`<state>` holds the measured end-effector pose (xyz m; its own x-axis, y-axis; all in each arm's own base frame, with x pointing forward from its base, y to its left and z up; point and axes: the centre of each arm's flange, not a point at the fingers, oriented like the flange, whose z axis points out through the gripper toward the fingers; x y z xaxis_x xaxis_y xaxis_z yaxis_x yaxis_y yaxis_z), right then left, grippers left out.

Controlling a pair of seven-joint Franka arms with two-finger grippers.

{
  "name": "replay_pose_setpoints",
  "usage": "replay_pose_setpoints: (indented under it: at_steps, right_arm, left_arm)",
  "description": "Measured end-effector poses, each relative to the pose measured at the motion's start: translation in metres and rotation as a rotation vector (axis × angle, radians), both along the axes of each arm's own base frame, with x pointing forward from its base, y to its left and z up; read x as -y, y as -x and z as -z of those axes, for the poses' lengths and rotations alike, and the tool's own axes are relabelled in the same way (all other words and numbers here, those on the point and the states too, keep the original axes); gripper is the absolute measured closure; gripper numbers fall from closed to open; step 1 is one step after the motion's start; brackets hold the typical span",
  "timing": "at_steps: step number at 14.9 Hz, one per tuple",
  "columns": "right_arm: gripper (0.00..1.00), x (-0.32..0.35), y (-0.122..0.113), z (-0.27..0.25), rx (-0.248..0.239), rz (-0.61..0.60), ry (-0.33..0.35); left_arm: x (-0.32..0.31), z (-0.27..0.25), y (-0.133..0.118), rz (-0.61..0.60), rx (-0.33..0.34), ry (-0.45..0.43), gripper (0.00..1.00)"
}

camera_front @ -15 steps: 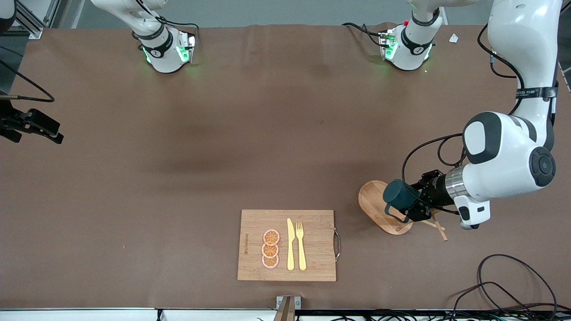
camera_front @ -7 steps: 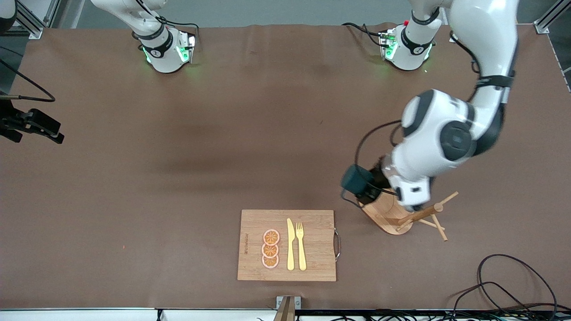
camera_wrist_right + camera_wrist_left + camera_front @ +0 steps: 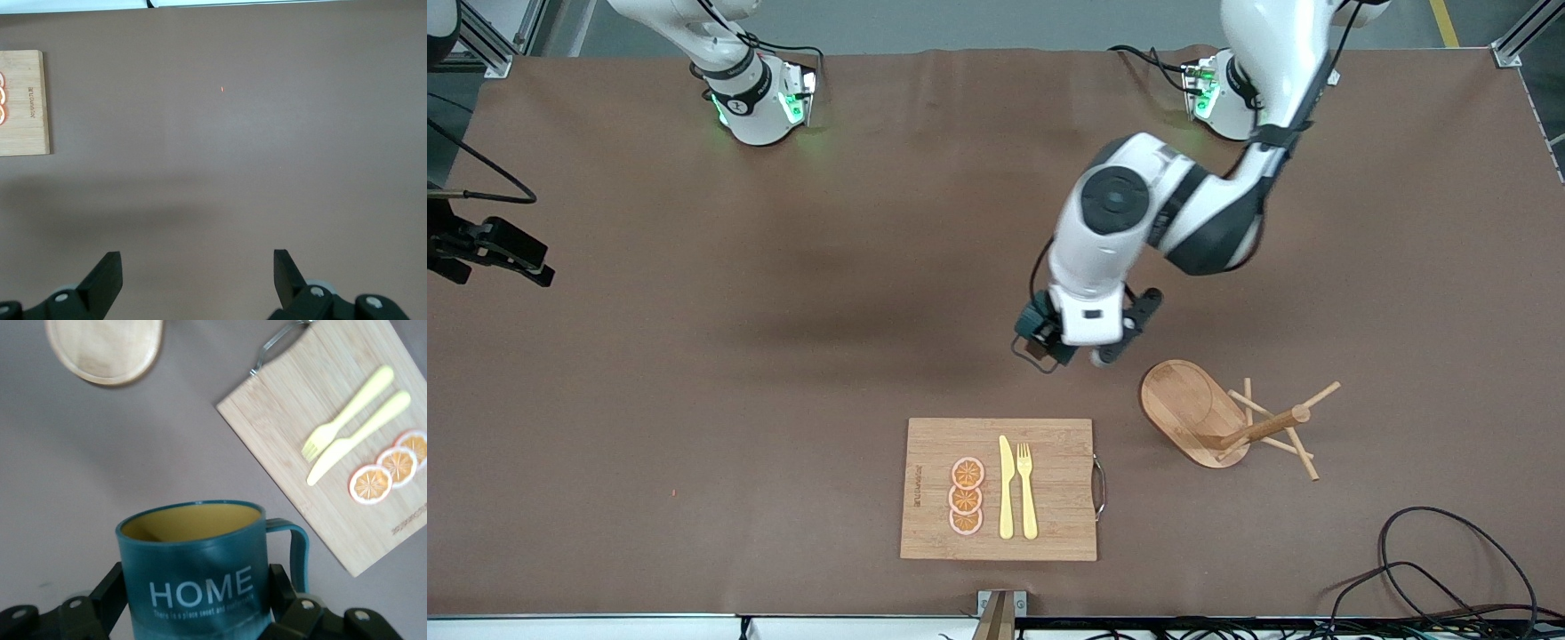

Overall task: Transfer cup from left to right arm and place
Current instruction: 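Lift the mug off the stand and carry it toward the table middle, then lower the mug onto the table and open the left gripper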

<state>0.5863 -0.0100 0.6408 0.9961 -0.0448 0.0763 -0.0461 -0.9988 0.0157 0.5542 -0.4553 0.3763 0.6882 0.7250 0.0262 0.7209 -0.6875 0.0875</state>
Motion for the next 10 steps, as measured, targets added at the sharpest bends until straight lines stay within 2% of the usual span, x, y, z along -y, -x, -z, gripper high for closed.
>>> replay_pose_setpoints:
  at_steps: [4, 10]
  right_arm:
    - [0.0, -0.005, 0.0, 0.0, -0.002, -0.009, -0.001]
    - [0.0, -0.019, -0.002, 0.008, -0.022, -0.032, 0.0]
  left_arm:
    - [0.076, 0.058, 0.063, 0.17, 0.162, -0.195, 0.12]
    - [0.142, 0.118, 0.141, 0.29, 0.432, -0.355, 0.12]
